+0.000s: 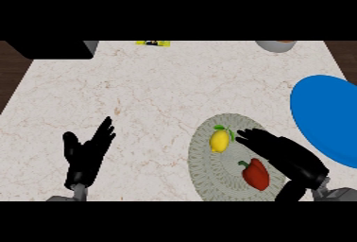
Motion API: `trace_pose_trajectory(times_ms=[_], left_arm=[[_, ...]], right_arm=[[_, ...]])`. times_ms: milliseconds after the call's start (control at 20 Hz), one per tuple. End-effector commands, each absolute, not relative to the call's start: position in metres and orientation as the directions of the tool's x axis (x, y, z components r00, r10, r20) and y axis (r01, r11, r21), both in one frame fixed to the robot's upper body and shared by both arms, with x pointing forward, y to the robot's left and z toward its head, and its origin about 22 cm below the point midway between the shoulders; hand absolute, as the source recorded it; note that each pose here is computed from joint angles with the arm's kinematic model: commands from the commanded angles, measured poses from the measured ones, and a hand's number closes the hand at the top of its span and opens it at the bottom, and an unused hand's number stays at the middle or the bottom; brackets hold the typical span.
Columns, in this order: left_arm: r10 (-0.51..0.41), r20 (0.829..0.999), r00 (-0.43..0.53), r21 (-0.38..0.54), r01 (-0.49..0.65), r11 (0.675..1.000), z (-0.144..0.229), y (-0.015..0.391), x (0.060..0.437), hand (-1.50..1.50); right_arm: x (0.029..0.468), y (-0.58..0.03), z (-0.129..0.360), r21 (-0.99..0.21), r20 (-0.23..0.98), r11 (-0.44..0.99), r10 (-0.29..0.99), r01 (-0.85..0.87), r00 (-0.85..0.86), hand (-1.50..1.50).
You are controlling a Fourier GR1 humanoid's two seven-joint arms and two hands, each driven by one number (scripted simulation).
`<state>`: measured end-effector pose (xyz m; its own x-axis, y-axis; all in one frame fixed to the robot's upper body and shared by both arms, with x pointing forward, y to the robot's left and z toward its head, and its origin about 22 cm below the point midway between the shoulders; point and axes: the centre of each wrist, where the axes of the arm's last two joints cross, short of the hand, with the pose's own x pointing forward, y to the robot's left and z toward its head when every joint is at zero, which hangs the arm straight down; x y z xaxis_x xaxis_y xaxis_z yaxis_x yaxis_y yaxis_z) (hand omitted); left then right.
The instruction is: Pick the bell pepper from the placemat and place it in the plate
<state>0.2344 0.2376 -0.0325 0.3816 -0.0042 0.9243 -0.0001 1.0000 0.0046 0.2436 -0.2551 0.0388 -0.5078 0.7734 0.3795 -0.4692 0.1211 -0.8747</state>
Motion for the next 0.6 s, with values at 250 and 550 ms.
trace_pose_trajectory(times_ms=[250, 550], left_arm=[[0.003, 0.922, 0.387, -0.005, 0.005, 1.0, -0.028, 0.238, 0.226, 0.0], [0.001, 0.933, 0.359, -0.002, 0.004, 1.0, -0.021, 0.247, 0.217, 0.0]], right_arm=[[0.236, -0.237, 0.006, -0.874, 0.351, 0.086, 0.792, -0.478, -0.499, -1.5], [0.237, -0.26, -0.011, -0.858, 0.33, 0.034, 0.803, -0.513, -0.497, -1.5]])
